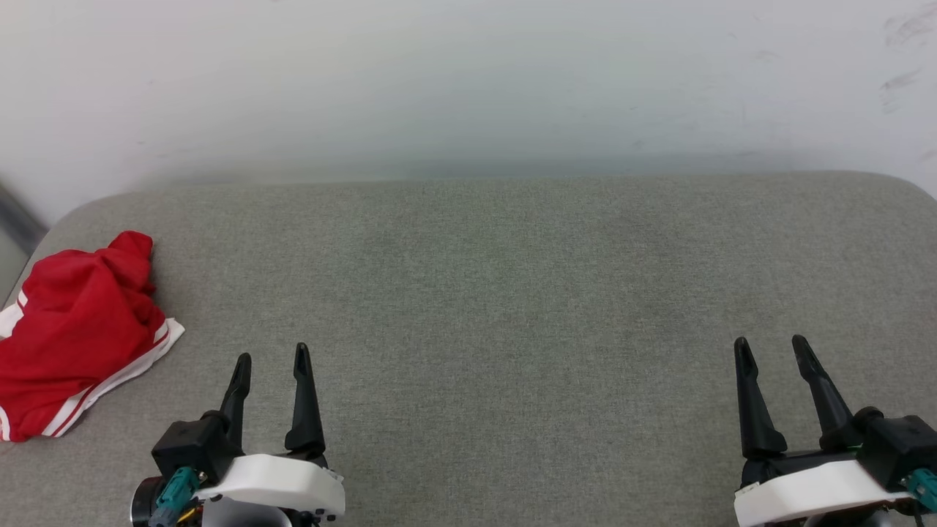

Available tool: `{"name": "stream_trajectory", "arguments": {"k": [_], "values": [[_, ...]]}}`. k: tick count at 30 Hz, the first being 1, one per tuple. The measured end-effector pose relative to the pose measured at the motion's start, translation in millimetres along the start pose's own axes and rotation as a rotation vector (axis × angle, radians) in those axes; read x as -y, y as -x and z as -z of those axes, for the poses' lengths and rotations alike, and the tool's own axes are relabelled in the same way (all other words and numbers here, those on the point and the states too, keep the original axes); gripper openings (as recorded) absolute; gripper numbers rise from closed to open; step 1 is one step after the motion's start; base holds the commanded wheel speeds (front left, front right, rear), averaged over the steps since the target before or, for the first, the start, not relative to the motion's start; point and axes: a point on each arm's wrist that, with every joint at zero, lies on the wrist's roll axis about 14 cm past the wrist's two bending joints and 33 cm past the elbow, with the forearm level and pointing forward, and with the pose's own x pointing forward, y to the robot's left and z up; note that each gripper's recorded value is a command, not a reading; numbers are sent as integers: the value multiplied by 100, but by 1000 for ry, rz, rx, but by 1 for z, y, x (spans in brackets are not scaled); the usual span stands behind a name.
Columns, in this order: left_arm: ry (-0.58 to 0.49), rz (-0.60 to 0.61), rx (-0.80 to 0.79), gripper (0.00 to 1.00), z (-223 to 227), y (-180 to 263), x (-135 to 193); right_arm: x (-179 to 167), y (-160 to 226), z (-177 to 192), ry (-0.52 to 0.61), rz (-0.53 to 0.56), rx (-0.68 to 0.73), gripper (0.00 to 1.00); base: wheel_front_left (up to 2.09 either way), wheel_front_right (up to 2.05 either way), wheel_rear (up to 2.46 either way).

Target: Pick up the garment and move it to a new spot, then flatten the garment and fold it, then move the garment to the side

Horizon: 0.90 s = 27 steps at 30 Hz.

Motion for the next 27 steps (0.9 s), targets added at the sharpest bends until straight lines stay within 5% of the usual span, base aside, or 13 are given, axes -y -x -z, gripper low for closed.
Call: {"name": "stream_trajectory", "arguments": {"k": [27], "values": [[-157,43,40,100,-2,7,6,0,5,-4,88,-11,31,100,0,0,0]]}}
